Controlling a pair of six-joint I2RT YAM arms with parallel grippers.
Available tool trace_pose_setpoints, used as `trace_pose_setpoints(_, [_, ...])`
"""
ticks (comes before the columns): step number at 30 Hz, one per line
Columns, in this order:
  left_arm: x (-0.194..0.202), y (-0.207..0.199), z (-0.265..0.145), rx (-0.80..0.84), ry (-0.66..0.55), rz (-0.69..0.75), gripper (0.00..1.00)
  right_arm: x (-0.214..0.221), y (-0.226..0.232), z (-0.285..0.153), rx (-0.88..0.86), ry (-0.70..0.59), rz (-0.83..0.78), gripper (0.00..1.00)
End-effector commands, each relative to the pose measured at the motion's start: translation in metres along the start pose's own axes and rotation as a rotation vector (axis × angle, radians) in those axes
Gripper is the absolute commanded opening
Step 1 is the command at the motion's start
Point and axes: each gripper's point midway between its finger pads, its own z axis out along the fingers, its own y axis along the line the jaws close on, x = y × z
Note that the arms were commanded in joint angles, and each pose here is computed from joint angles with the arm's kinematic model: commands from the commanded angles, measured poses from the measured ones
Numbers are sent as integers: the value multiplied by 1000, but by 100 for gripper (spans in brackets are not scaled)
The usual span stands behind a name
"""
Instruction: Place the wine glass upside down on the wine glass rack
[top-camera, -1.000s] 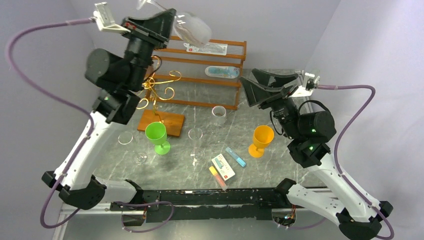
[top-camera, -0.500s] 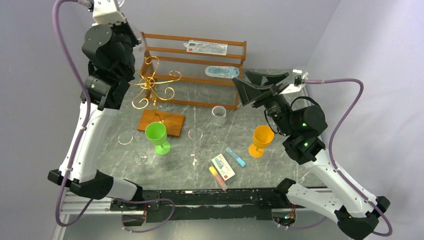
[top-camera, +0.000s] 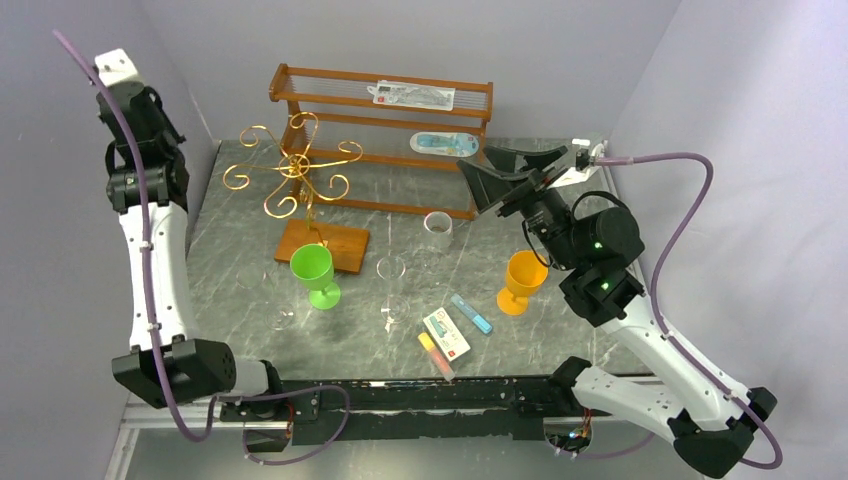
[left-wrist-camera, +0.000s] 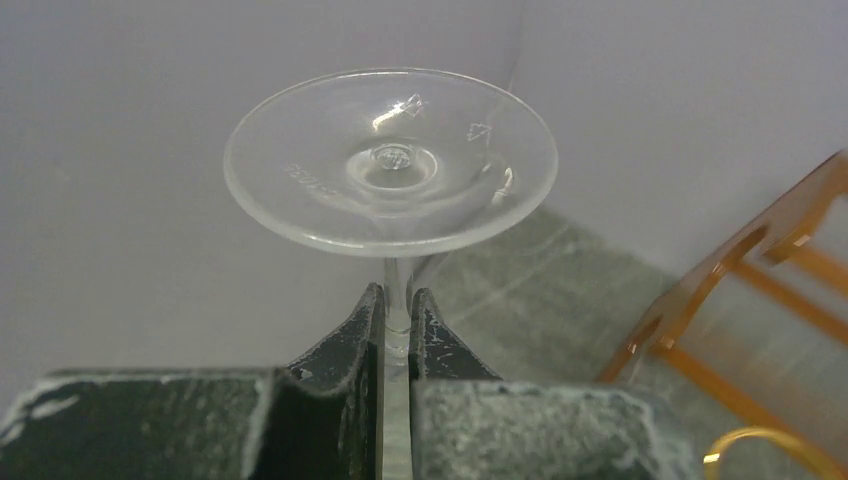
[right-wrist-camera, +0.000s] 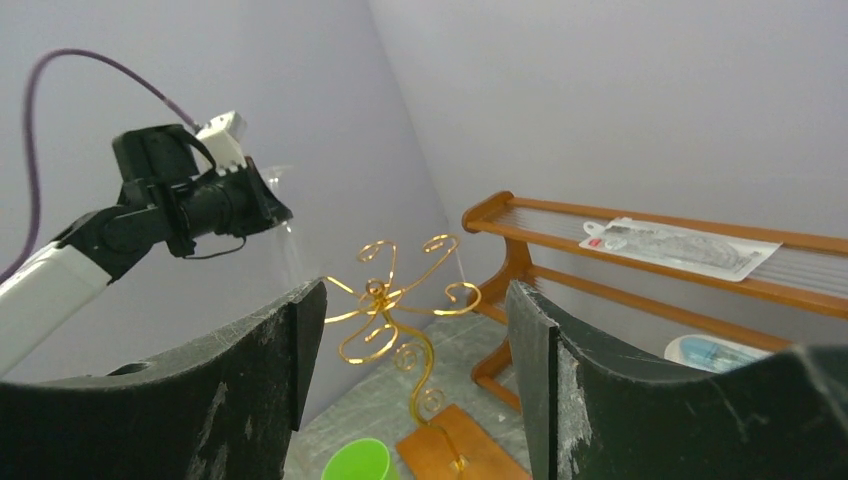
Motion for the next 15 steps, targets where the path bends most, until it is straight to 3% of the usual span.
trace_pose_setpoints(1, [32,-5,1,180,56,-92,5,16,-3,-8,-5,35,1,70])
trace_pose_setpoints(7, [63,0,-3,299,-12,-135,5,27,-6,-15,-2,47,17,70])
trace_pose_setpoints(15, [82,-37,-22,602,-121,-54,5,36,-8,-18,2,58,45,70])
